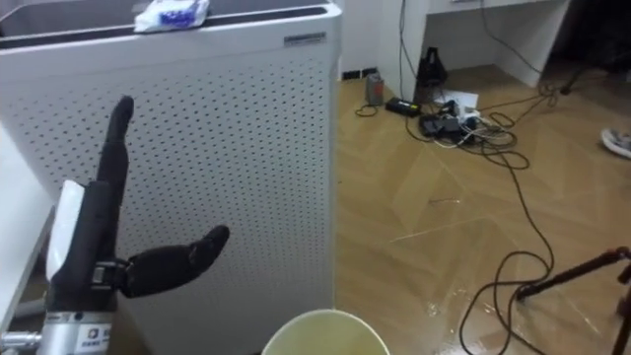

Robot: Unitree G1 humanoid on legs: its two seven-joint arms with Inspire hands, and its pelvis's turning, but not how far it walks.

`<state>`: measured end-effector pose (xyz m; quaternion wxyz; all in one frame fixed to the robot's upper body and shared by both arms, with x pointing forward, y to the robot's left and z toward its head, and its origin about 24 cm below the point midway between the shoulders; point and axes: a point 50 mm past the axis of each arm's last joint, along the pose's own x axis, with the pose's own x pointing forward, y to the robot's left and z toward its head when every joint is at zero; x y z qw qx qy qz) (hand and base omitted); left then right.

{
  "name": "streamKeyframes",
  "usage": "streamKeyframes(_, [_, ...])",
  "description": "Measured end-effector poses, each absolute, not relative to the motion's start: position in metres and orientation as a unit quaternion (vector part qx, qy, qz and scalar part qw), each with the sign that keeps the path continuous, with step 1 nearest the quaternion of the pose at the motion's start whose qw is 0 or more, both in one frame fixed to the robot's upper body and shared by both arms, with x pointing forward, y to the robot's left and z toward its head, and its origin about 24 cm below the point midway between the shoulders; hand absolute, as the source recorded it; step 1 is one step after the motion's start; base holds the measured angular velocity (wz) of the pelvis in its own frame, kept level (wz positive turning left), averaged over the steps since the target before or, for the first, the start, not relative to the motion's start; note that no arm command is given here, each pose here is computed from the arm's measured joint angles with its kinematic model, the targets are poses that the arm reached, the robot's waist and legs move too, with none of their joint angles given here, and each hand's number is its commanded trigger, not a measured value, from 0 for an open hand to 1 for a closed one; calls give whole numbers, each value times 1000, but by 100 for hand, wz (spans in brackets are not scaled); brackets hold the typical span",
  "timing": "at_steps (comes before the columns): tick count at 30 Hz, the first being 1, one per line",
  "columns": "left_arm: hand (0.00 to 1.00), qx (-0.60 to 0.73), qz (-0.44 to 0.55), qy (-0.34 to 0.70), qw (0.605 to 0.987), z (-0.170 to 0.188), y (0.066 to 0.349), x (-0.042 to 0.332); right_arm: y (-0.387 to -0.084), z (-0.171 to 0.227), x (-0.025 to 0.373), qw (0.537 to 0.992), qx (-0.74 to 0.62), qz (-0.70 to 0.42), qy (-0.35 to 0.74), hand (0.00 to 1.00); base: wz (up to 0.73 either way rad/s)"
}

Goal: Pick garbage

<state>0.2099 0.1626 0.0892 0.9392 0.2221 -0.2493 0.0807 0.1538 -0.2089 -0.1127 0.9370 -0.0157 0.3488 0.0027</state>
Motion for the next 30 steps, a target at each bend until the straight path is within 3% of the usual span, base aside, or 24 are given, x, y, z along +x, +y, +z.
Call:
streamKeyframes(9, [0,307,131,-302,893,98,174,206,-217,-121,136,927,-27,-21,374,100,-36])
streamKeyframes(13, [0,308,133,-350,875,113,171,206,-222,-120,137,927,-35,-30,372,100,9])
streamKeyframes(18, [0,323,142,-441,825,135,159,213,-221,-121,141,926,-34,-27,374,100,15])
streamKeyframes(30, [0,320,141,-495,795,145,156,208,-220,-121,141,926,-51,-13,374,100,27])
